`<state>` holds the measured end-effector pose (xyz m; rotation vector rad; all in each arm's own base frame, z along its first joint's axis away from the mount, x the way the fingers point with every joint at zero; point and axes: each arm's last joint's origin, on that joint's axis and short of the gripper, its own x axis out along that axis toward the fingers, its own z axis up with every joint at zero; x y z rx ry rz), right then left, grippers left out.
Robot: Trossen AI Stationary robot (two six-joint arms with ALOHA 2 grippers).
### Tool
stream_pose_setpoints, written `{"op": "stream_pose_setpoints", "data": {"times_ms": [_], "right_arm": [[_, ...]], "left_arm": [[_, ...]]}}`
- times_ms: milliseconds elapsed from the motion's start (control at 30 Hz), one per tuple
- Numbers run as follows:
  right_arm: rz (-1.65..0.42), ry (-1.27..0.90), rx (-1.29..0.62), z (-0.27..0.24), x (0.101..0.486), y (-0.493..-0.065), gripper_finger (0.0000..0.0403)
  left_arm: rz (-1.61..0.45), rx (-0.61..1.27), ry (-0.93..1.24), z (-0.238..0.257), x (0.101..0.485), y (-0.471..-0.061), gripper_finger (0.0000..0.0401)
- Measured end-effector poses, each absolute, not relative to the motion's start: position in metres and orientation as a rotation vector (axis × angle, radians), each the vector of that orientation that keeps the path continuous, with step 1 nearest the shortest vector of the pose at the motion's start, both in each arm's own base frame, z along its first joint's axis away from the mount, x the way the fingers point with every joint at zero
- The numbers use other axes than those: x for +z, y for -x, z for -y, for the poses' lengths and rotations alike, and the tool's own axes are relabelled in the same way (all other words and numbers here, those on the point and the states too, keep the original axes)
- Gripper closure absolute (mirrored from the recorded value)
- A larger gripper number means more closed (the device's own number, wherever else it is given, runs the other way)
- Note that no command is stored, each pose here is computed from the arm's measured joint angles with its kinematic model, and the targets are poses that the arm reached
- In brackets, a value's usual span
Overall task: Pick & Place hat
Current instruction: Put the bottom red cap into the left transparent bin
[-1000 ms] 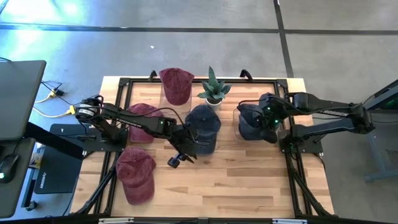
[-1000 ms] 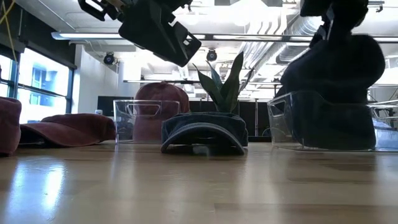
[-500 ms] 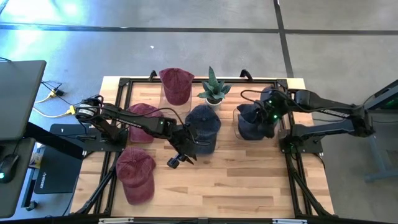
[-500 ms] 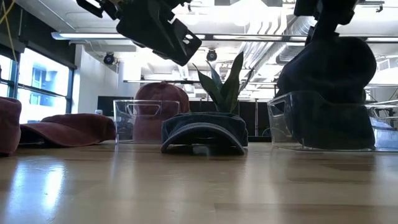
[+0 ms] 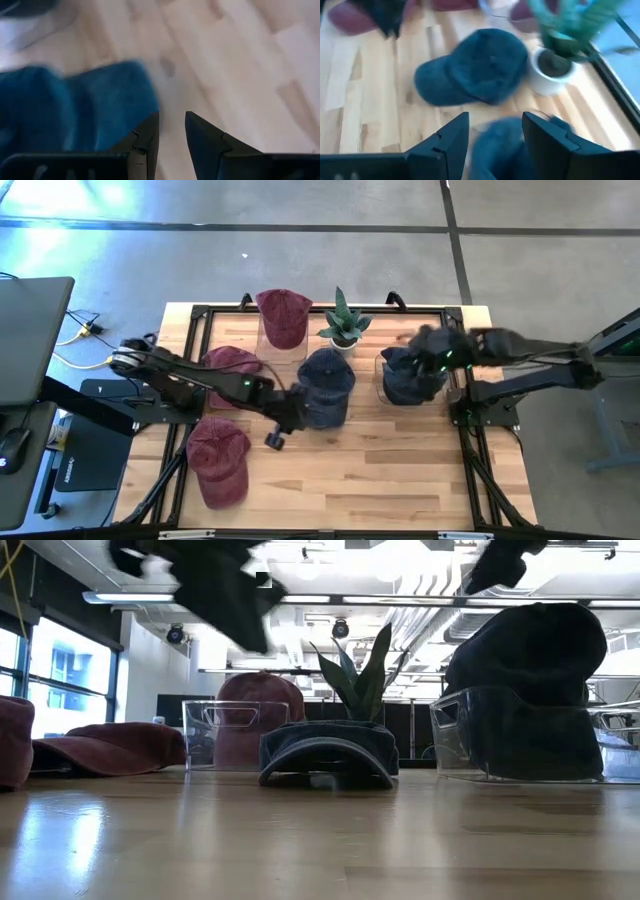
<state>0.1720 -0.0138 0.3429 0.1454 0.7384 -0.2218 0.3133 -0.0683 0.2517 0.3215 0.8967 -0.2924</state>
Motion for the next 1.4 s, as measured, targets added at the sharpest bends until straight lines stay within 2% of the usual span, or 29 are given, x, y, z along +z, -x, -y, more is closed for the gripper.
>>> {"op": "stream_pose_setpoints", "data": {"times_ms": [333, 500, 767, 900, 1033, 1167, 1300, 1400], "right_arm": [[-0.626, 0.076, -0.016, -0.077, 0.277, -0.258, 0.0255], [-0.508, 0.147, 0.033, -0.120, 0.249, -0.292, 0.0264], [-0.513, 0.191, 0.151, -0.152, 0.194, -0.320, 0.0264], [-0.530, 0.198, 0.155, -0.154, 0.182, -0.324, 0.0264], [-0.525, 0.219, 0.194, -0.155, 0.181, -0.326, 0.0264], [-0.461, 0.293, 0.260, -0.156, 0.186, -0.328, 0.0263], [-0.424, 0.339, 0.324, -0.150, 0.189, -0.333, 0.0263], [-0.408, 0.351, 0.350, -0.140, 0.190, -0.338, 0.0263]], "left_arm": [[-1.043, -0.052, -0.305, 0.085, 0.274, -0.254, 0.0312], [-1.101, 0.044, -0.211, 0.088, 0.279, -0.227, 0.0312], [-1.359, 0.201, -0.008, 0.090, 0.278, -0.186, 0.0312], [-1.523, 0.292, 0.128, 0.086, 0.261, -0.174, 0.0307], [-1.607, 0.274, 0.261, 0.089, 0.233, -0.169, 0.0274], [-1.680, 0.238, 0.442, 0.093, 0.205, -0.164, 0.0214], [-1.832, 0.371, 0.558, 0.095, 0.190, -0.150, 0.0162], [-1.904, 0.527, 0.529, 0.097, 0.186, -0.141, 0.0148]]}}
